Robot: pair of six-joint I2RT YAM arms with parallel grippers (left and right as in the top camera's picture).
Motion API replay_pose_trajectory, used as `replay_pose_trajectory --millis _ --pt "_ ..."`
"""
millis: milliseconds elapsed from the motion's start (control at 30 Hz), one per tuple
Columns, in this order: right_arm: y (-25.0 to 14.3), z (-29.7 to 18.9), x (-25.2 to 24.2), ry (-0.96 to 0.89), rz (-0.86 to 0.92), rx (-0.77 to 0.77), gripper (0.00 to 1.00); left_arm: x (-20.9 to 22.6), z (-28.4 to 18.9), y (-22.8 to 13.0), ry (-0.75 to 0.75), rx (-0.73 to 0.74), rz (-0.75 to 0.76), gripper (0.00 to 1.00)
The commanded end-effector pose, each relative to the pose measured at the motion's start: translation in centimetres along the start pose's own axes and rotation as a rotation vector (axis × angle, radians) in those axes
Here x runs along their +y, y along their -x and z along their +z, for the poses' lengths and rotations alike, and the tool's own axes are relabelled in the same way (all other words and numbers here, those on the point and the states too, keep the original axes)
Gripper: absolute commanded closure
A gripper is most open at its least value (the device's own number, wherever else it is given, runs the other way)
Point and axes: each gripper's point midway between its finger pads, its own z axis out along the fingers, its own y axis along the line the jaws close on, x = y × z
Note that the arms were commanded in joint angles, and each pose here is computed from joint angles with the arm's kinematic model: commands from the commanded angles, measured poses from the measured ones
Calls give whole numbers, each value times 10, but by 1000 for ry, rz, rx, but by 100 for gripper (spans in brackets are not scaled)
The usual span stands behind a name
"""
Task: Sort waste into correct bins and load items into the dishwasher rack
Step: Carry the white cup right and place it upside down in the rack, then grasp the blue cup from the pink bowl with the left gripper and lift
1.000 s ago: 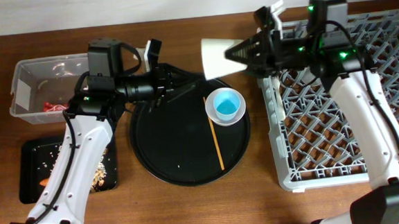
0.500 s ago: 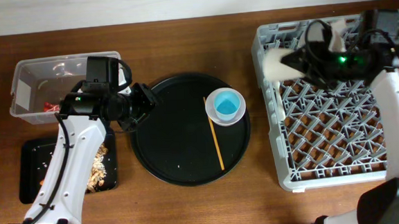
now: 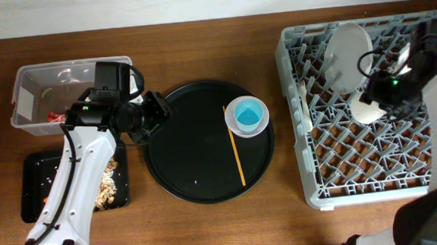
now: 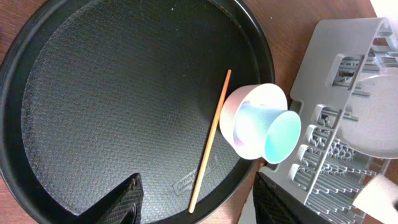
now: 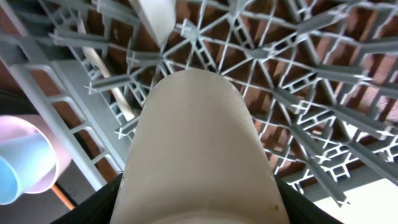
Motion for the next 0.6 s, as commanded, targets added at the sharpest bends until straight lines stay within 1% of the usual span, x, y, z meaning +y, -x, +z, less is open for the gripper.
replay_pose_trajectory --millis 0,100,200,233,300,367,433,533,567 --pt "-11 22 15 -25 -66 71 38 2 -2 2 9 -12 19 44" --pt "-21 33 15 -93 -76 98 37 2 -2 2 9 -12 19 43" --pt "-26 33 15 -116 -88 108 30 2 -2 2 9 -12 19 43" --pt "-27 33 15 -117 -88 112 25 2 -2 2 9 -12 19 43" --pt "-29 33 14 -120 -88 122 8 2 -2 2 9 -12 19 43" --pt "-31 33 13 -121 -88 130 5 2 -2 2 9 -12 19 42" --pt "-35 32 19 -86 -85 146 4 2 -2 2 9 -12 19 38" --pt "-43 23 42 52 -92 167 4 2 -2 1 9 -10 47 37" --pt "-47 12 56 134 -102 153 4 -1 -2 -1 -4 0 88 37"
